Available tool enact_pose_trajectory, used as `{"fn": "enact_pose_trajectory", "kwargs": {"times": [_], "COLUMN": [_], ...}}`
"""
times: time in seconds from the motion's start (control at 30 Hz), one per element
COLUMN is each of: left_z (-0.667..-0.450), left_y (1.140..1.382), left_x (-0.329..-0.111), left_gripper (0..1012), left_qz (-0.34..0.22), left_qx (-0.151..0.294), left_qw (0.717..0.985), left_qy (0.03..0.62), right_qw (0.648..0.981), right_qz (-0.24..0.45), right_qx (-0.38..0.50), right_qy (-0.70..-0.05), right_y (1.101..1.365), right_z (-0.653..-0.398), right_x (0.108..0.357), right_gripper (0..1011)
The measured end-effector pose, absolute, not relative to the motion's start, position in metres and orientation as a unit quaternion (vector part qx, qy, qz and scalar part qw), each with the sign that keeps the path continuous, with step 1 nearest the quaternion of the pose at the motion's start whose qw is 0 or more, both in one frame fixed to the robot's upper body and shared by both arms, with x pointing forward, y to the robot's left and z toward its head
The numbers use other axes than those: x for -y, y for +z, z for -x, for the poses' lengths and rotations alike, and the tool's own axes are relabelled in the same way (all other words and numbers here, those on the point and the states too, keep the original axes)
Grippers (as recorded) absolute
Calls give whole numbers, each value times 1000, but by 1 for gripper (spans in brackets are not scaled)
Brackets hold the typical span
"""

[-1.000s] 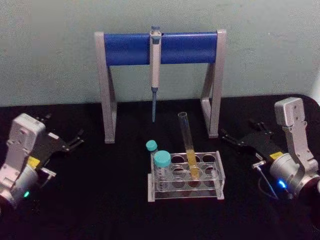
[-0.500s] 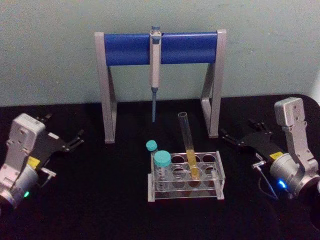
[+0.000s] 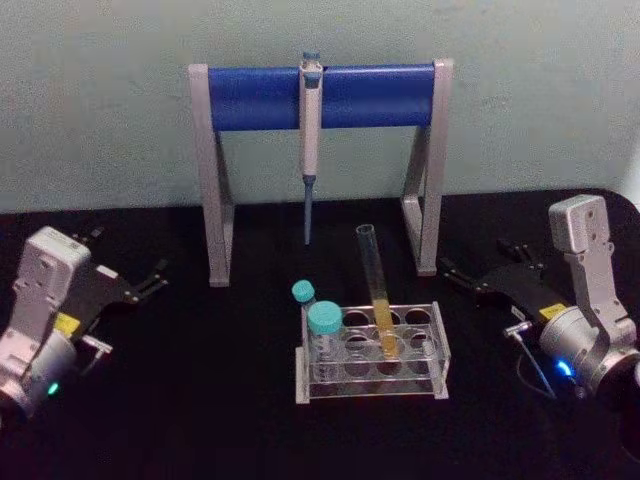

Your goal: Pick up the test tube from the test tube rack, shake it, then place it back into the test tube rack.

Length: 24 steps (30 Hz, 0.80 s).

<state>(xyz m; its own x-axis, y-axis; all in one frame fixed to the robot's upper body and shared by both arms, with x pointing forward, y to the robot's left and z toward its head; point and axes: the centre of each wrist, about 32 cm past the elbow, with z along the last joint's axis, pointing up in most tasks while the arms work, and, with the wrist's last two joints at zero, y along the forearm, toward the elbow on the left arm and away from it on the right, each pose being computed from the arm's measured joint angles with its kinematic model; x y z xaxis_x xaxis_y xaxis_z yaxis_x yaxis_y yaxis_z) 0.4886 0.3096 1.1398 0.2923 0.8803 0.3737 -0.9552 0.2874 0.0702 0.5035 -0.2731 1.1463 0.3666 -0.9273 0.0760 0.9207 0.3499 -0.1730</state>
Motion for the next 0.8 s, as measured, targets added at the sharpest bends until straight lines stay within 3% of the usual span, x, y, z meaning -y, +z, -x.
{"fn": "enact_pose_trajectory", "kwargs": {"times": [0.8], "left_z": [-489], "left_y": [1140], "left_x": [-310], "left_gripper": [1001], "left_qz": [-141], "left_qx": [132], "left_qw": [791], "left_qy": [580], "right_qw": [821], "right_qz": [93], "right_qx": [-18], "right_qy": [-562], "right_y": [1146], "right_z": [-504], "right_x": [273], "right_gripper": [1000]}}
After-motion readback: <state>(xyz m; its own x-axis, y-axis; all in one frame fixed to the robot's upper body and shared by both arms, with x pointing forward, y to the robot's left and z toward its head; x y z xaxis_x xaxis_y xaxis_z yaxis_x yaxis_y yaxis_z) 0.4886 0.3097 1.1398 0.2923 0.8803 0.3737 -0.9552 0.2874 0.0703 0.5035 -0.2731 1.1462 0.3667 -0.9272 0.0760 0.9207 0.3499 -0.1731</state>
